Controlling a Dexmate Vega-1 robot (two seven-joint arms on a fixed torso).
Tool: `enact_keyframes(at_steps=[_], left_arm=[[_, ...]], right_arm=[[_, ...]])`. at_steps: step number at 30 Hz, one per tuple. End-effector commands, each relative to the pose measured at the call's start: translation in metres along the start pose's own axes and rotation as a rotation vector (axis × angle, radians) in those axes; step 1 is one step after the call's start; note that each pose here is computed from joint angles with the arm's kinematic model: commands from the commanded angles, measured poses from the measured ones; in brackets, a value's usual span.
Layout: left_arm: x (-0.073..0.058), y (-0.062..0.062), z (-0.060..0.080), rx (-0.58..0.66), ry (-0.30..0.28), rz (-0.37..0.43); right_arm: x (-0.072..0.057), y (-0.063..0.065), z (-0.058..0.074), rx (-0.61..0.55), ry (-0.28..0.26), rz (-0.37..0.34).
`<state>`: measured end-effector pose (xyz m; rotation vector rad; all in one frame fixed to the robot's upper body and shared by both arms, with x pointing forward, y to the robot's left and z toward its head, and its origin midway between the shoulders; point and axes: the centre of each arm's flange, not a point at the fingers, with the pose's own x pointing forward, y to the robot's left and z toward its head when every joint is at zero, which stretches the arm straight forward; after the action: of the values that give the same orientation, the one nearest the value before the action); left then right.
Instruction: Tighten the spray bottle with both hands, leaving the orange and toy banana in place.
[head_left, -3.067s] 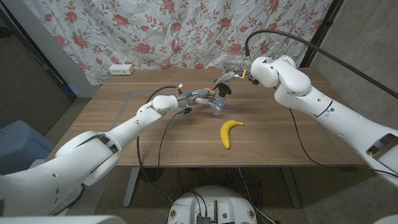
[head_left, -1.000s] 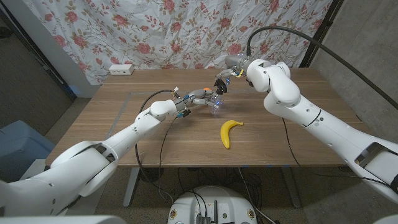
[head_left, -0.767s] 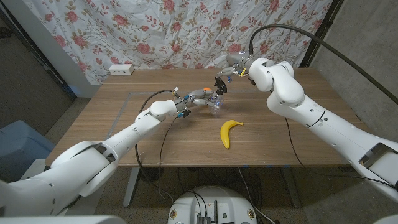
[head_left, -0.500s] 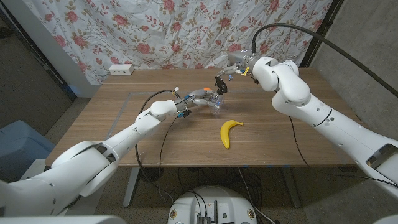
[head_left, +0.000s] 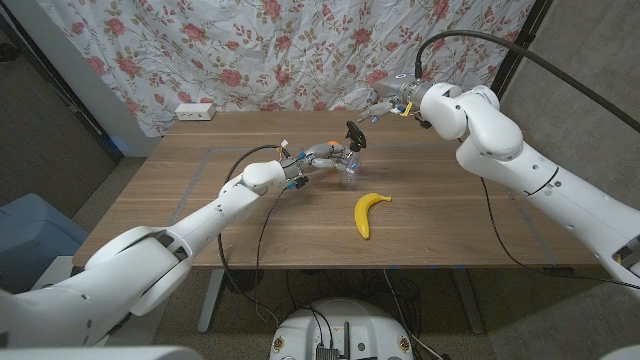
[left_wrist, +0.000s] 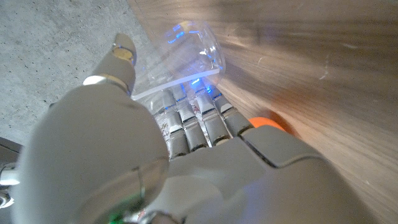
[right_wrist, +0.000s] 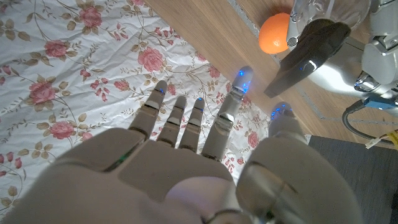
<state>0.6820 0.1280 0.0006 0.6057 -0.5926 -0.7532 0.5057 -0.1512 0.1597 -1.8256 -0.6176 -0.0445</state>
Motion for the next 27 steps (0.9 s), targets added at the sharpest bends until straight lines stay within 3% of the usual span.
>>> enact_keyframes(at_steps=[1, 14, 27], left_arm=[[0.002, 0.001, 0.003, 0.001, 0.000, -0.018], [0.008, 0.002, 0.004, 0.001, 0.001, -0.035], [0.011, 0.005, 0.004, -0.001, 0.002, -0.070]], right_arm=[[-0.006, -0.003, -0.013, -0.030, -0.045, -0.013], [-0.007, 0.000, -0.020, -0.043, -0.098, -0.007], [-0.006, 0.005, -0.025, -0.070, -0.205, -0.014]])
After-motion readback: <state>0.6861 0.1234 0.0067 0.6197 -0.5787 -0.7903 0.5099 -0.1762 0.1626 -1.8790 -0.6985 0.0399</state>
